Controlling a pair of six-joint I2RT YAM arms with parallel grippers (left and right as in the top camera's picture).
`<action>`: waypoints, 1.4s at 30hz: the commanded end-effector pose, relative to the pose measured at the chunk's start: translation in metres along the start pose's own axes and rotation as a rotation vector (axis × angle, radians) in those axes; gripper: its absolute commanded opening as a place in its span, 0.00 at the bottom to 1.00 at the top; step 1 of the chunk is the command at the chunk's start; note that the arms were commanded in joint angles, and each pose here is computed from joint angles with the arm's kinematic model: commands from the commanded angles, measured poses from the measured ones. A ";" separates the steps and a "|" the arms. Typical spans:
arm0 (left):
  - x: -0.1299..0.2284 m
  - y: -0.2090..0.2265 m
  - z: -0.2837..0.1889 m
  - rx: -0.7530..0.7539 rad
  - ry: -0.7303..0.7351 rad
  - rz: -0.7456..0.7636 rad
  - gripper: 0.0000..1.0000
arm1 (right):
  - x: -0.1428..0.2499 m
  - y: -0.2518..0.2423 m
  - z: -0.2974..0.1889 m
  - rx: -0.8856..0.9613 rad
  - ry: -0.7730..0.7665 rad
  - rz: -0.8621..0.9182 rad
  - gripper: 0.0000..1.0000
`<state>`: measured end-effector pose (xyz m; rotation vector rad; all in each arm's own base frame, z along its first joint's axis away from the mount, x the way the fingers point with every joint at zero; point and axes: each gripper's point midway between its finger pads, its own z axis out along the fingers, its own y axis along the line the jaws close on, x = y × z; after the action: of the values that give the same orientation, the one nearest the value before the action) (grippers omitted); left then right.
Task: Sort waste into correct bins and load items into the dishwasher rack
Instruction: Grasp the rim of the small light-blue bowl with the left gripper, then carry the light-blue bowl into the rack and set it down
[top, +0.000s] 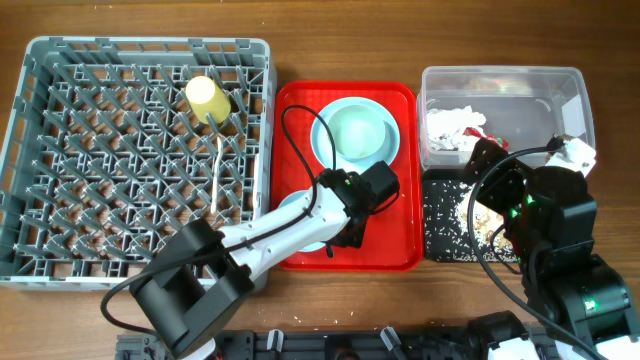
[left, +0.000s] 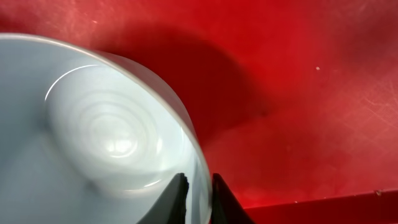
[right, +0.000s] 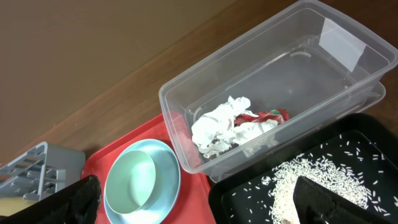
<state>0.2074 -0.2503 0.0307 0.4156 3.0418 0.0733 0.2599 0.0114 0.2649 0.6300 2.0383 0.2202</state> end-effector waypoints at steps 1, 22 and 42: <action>-0.001 0.002 -0.004 -0.023 -0.038 0.004 0.10 | -0.007 0.000 -0.004 0.003 -0.025 0.013 1.00; 0.015 0.001 0.003 -0.052 0.016 0.037 0.13 | -0.007 0.000 -0.004 0.003 -0.025 0.013 1.00; -0.085 0.056 -0.284 0.970 -0.235 -0.051 0.04 | -0.007 0.000 -0.004 0.003 -0.025 0.013 1.00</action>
<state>0.2933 -0.2421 0.3089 0.2139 2.6728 -0.9765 0.2599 0.0114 0.2646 0.6305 2.0389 0.2201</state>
